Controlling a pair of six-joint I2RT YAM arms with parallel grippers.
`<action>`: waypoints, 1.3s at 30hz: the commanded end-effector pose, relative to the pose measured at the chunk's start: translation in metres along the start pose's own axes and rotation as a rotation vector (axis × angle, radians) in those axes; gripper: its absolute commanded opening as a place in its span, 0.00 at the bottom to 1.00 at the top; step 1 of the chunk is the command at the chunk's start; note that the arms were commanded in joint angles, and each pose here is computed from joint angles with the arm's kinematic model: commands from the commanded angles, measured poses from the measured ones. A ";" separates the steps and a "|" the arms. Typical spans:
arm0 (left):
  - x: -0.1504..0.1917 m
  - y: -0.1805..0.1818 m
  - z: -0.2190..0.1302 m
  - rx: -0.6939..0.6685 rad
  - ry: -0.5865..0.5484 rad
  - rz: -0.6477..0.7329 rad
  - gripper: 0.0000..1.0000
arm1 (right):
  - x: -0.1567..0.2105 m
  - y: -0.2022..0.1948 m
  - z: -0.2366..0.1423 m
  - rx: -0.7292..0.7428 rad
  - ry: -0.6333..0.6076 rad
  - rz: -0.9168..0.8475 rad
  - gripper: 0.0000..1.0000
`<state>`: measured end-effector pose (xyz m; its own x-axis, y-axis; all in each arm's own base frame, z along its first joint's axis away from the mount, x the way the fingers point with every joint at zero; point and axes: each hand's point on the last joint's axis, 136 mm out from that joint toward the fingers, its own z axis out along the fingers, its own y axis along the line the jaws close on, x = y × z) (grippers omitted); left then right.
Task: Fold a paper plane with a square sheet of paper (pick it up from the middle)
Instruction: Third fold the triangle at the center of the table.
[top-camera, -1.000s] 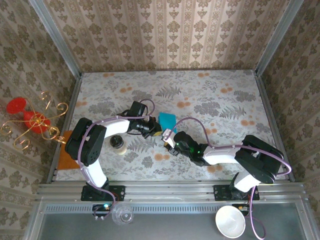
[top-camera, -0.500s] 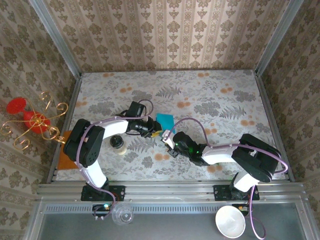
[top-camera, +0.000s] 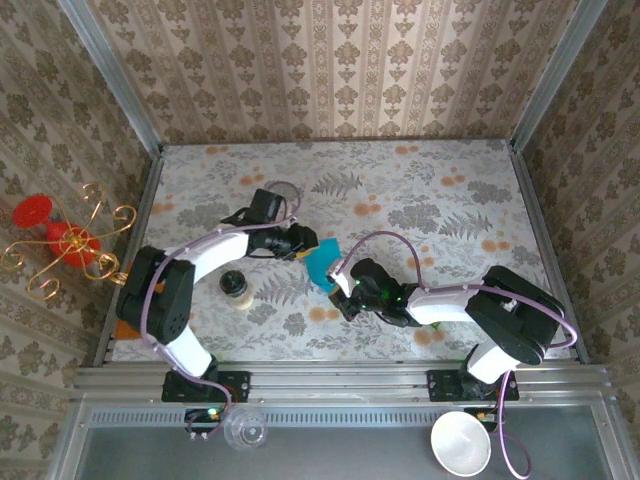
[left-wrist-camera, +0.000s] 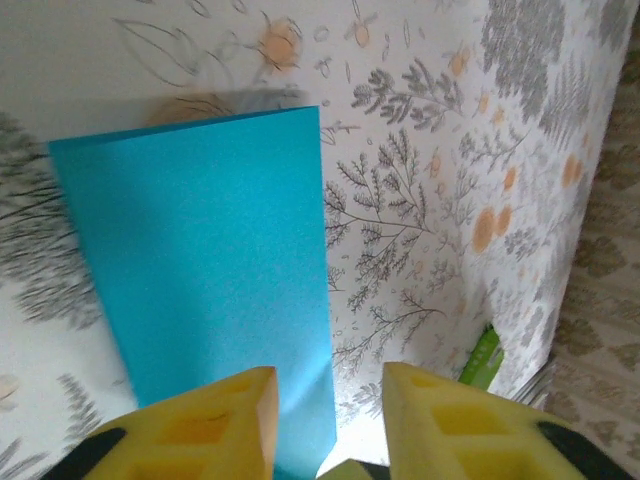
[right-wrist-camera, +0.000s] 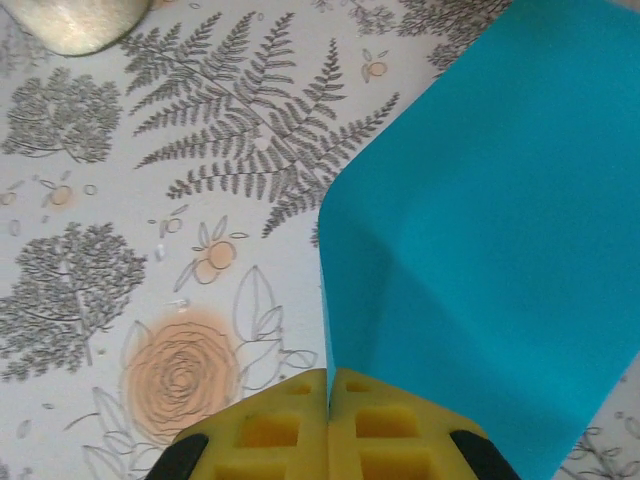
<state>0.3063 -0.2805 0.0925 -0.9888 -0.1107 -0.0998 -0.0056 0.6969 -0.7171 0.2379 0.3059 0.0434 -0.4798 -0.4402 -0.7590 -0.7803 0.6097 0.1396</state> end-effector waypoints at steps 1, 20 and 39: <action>0.008 0.013 0.023 -0.078 0.065 0.038 0.28 | -0.001 0.010 0.002 -0.070 0.028 0.089 0.00; 0.027 0.059 0.065 -0.244 0.204 0.012 0.14 | 0.002 -0.018 0.009 -0.030 0.120 0.392 0.00; 0.029 0.056 0.066 -0.230 0.229 0.027 0.12 | 0.007 -0.048 0.010 0.135 0.142 0.416 0.00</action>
<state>0.2997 -0.2967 0.0207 -0.9996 0.0289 -0.0008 0.0240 0.8130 -0.5818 0.2677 0.2852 0.0264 -0.7886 -0.2363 -0.5677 -0.4902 0.7990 0.3483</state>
